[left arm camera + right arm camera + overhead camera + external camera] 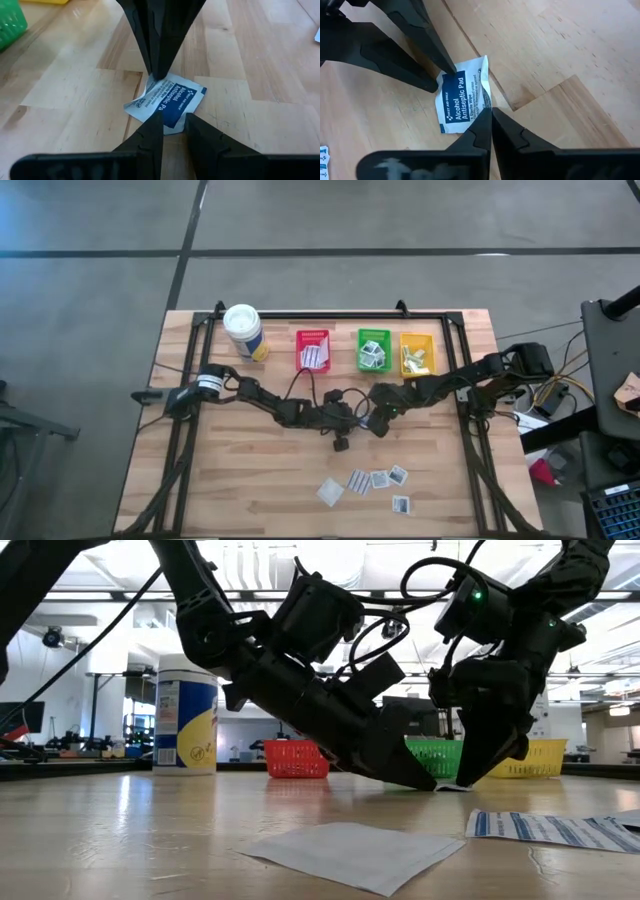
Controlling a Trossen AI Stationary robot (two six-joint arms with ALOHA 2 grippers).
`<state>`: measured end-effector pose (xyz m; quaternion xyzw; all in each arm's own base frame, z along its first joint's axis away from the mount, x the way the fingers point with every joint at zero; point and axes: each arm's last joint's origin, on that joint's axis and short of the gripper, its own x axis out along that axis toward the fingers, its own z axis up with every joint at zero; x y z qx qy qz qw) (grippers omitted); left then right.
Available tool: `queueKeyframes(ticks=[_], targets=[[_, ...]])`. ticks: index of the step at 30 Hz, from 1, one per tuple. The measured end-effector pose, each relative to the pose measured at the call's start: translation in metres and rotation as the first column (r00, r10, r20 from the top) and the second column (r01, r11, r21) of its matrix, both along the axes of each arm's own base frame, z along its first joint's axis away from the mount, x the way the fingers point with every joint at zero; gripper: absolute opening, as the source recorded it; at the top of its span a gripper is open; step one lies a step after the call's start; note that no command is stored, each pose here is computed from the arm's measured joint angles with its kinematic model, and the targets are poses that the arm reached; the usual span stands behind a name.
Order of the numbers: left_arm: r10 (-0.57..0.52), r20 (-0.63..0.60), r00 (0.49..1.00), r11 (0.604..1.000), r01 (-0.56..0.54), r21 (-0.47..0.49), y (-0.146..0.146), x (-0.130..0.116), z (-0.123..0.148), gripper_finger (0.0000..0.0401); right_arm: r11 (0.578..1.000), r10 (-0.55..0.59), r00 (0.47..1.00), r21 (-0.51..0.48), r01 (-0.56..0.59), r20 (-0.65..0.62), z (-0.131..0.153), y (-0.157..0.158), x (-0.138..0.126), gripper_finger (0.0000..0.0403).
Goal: Pick & Place First Aid Supplies
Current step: Put the alcohol pad in the green bin
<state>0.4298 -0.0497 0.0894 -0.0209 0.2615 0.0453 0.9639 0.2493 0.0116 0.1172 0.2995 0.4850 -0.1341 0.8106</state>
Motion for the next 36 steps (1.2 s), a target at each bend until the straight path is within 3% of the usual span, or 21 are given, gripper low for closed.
queueKeyframes(ticks=[18, 24, 36], targets=[[-0.002, 0.059, 0.998, 1.000, 0.002, 0.013, -0.001, -0.001, 0.026, 0.0081, 1.000, 0.027, 0.999, -0.001, -0.027, 0.019, 0.008, 0.001, -0.003, 0.0008], [-0.002, 0.029, 1.000, 1.000, 0.002, 0.024, 0.000, -0.003, 0.028, 0.0081, 0.999, 0.029, 0.999, -0.013, -0.029, 0.014, 0.011, 0.000, -0.006, 0.0008], [-0.011, 0.013, 1.000, 0.999, 0.011, 0.046, -0.002, -0.010, 0.044, 0.0081, 0.996, 0.009, 0.997, -0.084, -0.003, 0.071, 0.041, -0.005, -0.021, 0.0008]])
